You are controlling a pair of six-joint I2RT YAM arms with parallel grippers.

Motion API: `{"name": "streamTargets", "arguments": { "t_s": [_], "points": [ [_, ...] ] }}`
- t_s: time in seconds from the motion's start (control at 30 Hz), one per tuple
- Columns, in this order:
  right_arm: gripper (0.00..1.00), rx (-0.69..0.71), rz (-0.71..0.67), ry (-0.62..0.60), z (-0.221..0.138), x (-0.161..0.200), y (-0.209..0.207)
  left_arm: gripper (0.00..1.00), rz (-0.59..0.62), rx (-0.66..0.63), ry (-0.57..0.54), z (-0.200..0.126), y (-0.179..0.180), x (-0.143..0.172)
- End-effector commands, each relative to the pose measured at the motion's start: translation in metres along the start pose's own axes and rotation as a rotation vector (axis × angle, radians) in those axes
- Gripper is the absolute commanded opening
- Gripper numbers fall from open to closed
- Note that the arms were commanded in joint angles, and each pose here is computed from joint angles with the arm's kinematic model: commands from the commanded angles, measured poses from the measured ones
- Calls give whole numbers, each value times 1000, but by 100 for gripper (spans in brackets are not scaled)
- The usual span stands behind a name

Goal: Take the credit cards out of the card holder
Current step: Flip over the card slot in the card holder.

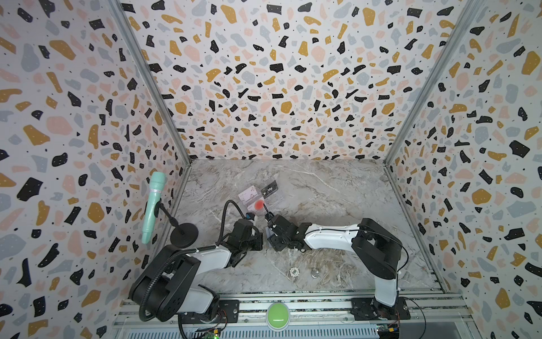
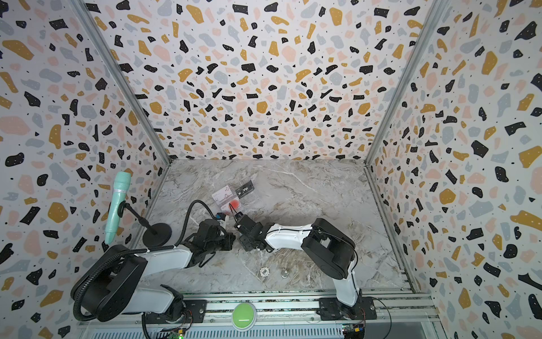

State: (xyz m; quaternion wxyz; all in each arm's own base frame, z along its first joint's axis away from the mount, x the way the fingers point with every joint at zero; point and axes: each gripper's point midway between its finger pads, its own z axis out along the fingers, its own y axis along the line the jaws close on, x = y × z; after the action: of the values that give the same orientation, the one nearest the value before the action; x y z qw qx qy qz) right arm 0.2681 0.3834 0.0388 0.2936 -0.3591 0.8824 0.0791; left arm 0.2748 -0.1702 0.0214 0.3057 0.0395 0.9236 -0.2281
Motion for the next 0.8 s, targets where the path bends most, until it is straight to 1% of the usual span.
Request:
{"name": "streamTargets", "arguments": {
  "t_s": [0.0,0.13,0.23,0.27,0.33,0.57,0.67,0.77],
  "points": [
    [69,78,-20,49,-7,8,-17,0,7,-9,5,-3,3,3],
    [69,102,-12,50,-12,8,-26,0,20,-13,11,-5,3,3],
    [63,95,4,43,-14,7,-30,0,30,-10,17,-5,3,5],
    [60,81,12,40,-13,7,-30,0,32,-5,18,-5,3,6],
    [58,35,35,30,-13,4,-30,0,34,6,22,-5,1,8],
    [57,-160,95,-31,-20,-7,-22,0,38,27,1,-10,-4,3],
    [55,-199,114,-35,-20,-8,-24,0,40,72,-26,-12,-15,-7],
    [55,-207,120,-37,-19,-9,-27,0,50,113,-59,-15,-26,-21]
  ]
}}
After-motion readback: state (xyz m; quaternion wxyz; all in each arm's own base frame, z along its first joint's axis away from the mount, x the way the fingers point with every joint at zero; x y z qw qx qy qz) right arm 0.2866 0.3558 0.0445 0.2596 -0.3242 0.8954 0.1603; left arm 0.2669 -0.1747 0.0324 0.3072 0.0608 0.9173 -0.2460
